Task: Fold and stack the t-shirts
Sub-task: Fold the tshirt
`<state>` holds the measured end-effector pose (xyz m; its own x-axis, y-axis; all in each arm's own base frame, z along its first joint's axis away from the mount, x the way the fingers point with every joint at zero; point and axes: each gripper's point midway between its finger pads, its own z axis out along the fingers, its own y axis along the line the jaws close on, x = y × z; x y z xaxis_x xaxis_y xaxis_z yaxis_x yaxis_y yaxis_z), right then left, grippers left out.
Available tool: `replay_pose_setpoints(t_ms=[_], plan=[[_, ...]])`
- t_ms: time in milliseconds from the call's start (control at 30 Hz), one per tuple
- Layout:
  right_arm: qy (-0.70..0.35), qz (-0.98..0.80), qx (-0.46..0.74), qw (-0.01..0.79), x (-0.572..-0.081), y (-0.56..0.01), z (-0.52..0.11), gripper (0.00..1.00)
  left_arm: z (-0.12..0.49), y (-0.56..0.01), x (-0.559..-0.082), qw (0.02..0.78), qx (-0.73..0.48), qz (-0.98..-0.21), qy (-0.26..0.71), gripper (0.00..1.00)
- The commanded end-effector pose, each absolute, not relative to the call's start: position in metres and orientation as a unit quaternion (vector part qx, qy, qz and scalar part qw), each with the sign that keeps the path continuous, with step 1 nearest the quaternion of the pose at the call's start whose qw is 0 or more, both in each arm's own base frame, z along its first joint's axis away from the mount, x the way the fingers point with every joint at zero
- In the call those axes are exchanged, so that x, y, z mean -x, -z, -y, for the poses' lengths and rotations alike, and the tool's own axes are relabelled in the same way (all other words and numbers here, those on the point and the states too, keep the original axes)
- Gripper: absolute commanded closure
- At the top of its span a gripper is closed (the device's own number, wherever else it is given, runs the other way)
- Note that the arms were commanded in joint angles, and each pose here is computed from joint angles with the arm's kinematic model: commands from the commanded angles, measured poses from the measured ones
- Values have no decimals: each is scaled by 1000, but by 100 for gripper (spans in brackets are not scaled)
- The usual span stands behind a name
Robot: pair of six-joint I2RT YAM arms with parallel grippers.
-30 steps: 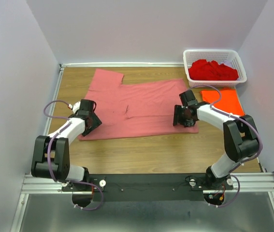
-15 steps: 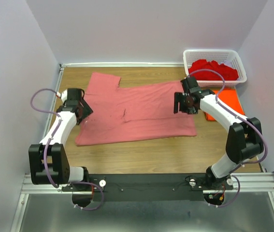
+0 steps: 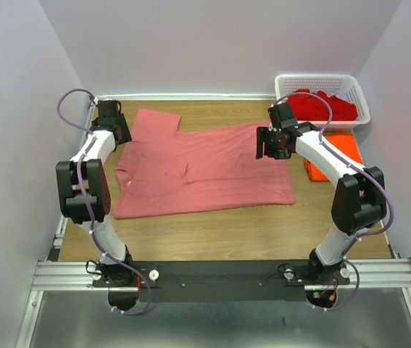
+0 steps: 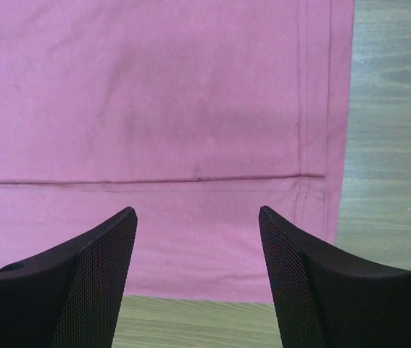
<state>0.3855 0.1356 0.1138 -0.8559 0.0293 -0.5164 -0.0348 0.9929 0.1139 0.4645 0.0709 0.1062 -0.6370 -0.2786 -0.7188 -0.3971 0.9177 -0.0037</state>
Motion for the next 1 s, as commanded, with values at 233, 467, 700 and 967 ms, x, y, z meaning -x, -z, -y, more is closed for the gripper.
replay_pose_setpoints(t_ms=[233,467,700,967], plan=[[-63,-968,13,241,-382,-98,-139,25,-60,-91,-535,410,57,-910,-36,35],[-48,-970,19,236,-377,-92,-133,25,-61,-63,-530,369,41,-928,-43,38],[-46,-970,19,239,-379,-94,-132,25,-63,-43,-529,341,34,-938,-48,43],[-43,-972,21,231,-376,-87,-131,25,-60,-26,-532,325,34,-944,-41,44]])
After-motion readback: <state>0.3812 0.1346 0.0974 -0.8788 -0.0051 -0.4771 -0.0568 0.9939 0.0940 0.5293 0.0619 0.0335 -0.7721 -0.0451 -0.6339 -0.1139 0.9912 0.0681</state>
